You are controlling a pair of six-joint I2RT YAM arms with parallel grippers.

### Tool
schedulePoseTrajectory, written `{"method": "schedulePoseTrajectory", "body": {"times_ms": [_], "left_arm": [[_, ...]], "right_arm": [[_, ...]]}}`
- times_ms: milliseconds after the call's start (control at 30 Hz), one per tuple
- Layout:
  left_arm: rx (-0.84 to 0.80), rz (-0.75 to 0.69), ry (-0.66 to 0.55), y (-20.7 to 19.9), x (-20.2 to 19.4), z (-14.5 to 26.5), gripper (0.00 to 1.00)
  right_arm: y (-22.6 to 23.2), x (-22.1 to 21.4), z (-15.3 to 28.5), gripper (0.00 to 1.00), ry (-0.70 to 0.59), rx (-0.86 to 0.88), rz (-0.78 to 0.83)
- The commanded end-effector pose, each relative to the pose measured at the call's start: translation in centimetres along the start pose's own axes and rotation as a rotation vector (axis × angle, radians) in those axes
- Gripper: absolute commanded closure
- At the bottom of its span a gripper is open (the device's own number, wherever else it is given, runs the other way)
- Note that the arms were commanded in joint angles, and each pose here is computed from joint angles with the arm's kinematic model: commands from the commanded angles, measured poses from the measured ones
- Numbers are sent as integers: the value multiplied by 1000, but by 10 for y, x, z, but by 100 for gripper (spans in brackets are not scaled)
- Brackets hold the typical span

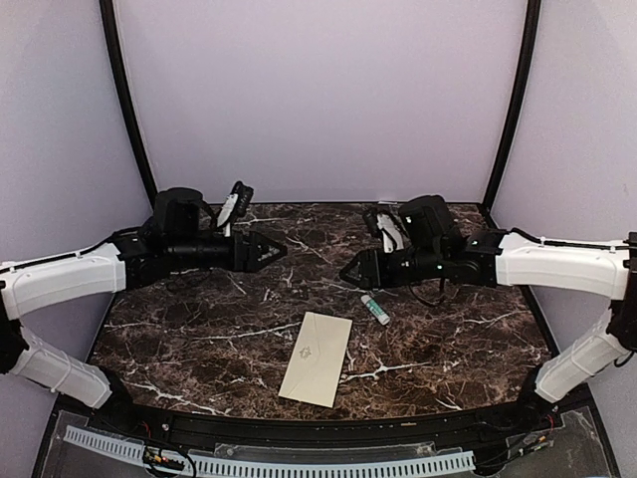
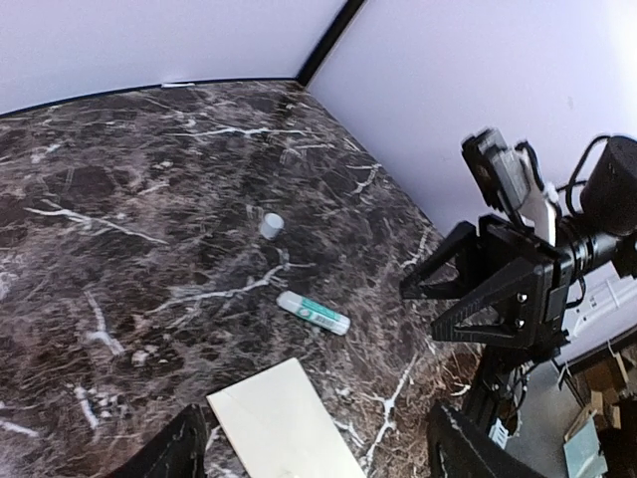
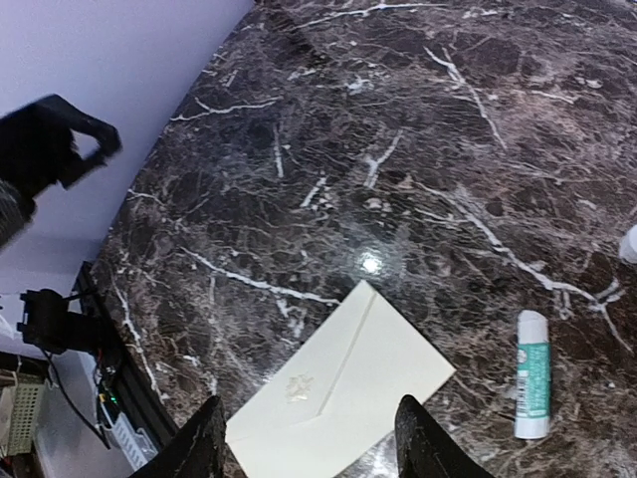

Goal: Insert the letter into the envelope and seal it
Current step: Pick up the solid glue from the center of the board.

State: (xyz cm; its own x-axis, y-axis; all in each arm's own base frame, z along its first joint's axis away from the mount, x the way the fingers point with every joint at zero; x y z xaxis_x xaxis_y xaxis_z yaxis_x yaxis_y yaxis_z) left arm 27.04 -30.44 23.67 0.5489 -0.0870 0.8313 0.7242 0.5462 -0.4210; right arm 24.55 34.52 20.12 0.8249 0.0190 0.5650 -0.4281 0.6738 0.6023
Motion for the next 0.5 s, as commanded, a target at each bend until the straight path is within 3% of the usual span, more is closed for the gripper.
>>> {"method": "schedulePoseTrajectory", "body": {"times_ms": [0, 167, 300, 333, 467], "left_arm": [[151, -50, 136, 39, -1, 34, 23], [313, -72, 106, 97, 32, 68, 19], [298, -58, -26, 110, 42, 85, 18], [315, -106, -109, 107, 57, 93, 16], [332, -67, -170, 117, 49, 108, 13]], "right_arm": [[-66, -19, 5, 46, 67, -232, 18], [-120, -29, -1, 42, 134, -390, 42], [-141, -37, -12, 44, 174, -428, 61], [-144, -38, -16, 45, 183, -432, 69], [-150, -42, -32, 49, 234, -433, 108]]}}
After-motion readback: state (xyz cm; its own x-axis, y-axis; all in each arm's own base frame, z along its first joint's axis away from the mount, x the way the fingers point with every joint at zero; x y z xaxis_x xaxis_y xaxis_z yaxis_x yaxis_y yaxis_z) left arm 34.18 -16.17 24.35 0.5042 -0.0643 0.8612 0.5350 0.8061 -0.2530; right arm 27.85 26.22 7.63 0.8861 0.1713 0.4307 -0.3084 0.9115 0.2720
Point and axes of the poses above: each gripper's point midway between its finger pads, its own z axis back along the fingers, its own y axis along the line the jaws close on, x = y × z, the point moved 1 cm from there along z, back along the fingers, and after that the axes turned 8 degrees about -z, right-handed, at the moved point
